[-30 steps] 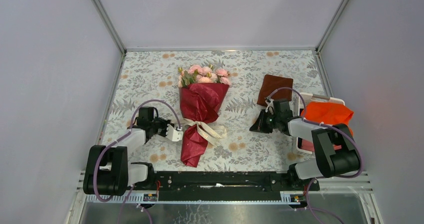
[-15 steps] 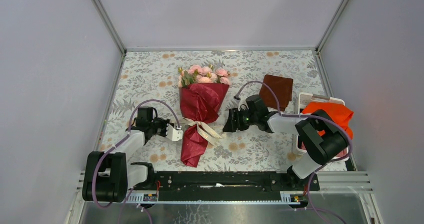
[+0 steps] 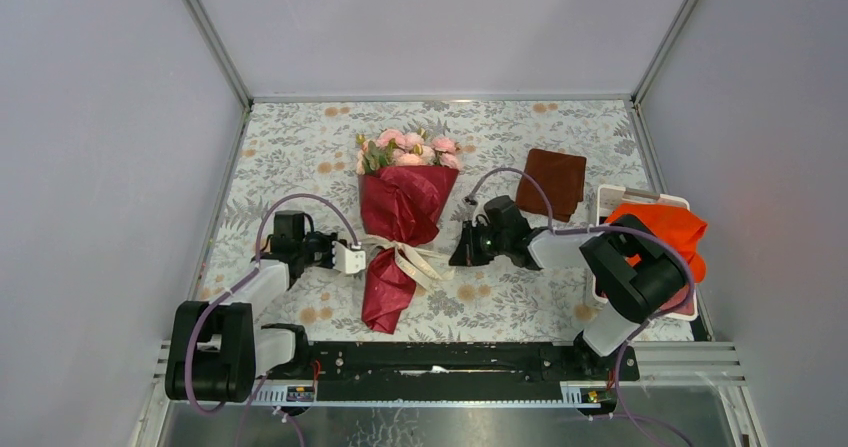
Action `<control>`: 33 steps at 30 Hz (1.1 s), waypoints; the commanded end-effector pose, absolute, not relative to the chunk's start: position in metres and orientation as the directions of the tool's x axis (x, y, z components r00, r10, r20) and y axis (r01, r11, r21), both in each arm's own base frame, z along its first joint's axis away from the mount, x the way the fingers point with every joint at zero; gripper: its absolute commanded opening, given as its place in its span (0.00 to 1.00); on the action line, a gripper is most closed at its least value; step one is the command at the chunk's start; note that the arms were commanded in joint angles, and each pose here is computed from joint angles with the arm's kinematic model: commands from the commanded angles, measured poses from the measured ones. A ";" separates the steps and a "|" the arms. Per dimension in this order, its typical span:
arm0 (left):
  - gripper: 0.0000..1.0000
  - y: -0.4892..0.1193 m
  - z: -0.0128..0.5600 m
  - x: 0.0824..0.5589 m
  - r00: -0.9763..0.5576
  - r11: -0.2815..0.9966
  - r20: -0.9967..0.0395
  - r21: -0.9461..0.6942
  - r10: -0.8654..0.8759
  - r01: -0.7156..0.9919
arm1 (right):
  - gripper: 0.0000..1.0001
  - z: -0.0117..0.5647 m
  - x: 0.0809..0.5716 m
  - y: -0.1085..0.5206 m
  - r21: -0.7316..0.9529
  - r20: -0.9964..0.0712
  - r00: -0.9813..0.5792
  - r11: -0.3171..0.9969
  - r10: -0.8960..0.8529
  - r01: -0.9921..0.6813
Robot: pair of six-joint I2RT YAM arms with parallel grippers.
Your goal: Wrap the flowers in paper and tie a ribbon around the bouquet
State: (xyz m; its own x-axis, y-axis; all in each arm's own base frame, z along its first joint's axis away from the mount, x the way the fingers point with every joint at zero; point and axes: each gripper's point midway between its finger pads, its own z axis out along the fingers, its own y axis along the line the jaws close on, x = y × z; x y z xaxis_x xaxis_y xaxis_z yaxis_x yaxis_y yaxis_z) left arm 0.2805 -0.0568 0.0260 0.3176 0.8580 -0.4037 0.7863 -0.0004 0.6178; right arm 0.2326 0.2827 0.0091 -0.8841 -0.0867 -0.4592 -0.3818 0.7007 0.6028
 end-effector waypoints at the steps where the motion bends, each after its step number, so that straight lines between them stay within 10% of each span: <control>1: 0.00 -0.050 0.018 0.281 0.335 -0.032 -0.358 0.640 0.872 0.768 | 0.00 -0.028 0.207 0.232 0.512 -0.334 -0.942 0.833 -0.033 -0.211; 13: 0.00 -0.064 0.023 0.249 0.404 -0.117 -0.390 0.584 0.827 0.803 | 0.07 0.005 0.218 0.225 0.524 -0.418 -0.908 0.804 -0.043 -0.280; 17: 0.93 -0.080 0.037 0.223 0.364 -0.086 -0.481 0.506 0.798 0.858 | 0.53 0.043 0.228 0.230 0.511 -0.497 -0.863 0.772 -0.093 -0.378; 18: 0.98 -0.082 0.044 0.219 0.336 -0.055 -0.511 0.488 0.791 0.871 | 0.76 0.056 0.234 0.227 0.498 -0.528 -0.845 0.776 -0.084 -0.388; 20: 0.99 -0.084 0.060 0.219 0.237 0.067 -0.577 0.455 0.782 0.888 | 0.98 0.080 0.246 0.211 0.463 -0.577 -0.816 0.805 -0.043 -0.370; 24: 0.99 -0.084 0.105 0.231 -0.037 0.440 -0.742 0.356 0.669 0.825 | 1.00 0.148 0.282 0.164 0.376 -0.764 -0.637 0.873 0.102 -0.311; 28: 0.99 -0.060 0.174 0.273 -0.283 0.916 -0.940 0.067 0.191 0.396 | 1.00 0.208 0.303 0.104 0.255 -0.918 -0.343 0.959 0.198 -0.127; 33: 0.99 -0.005 0.192 0.273 -0.235 0.973 -0.944 -0.219 -0.231 -0.077 | 1.00 0.216 0.307 0.054 0.252 -0.953 -0.145 0.962 0.265 0.106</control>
State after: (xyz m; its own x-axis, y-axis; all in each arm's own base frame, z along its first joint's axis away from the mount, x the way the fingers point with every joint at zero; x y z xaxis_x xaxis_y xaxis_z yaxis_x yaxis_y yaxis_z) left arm 0.2611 -0.0459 0.1537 -0.3208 0.2922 -0.9009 0.3978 0.9048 0.1518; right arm 0.2964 0.1082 0.2214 -0.2880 0.2472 -0.9252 -0.1670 0.9383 0.3027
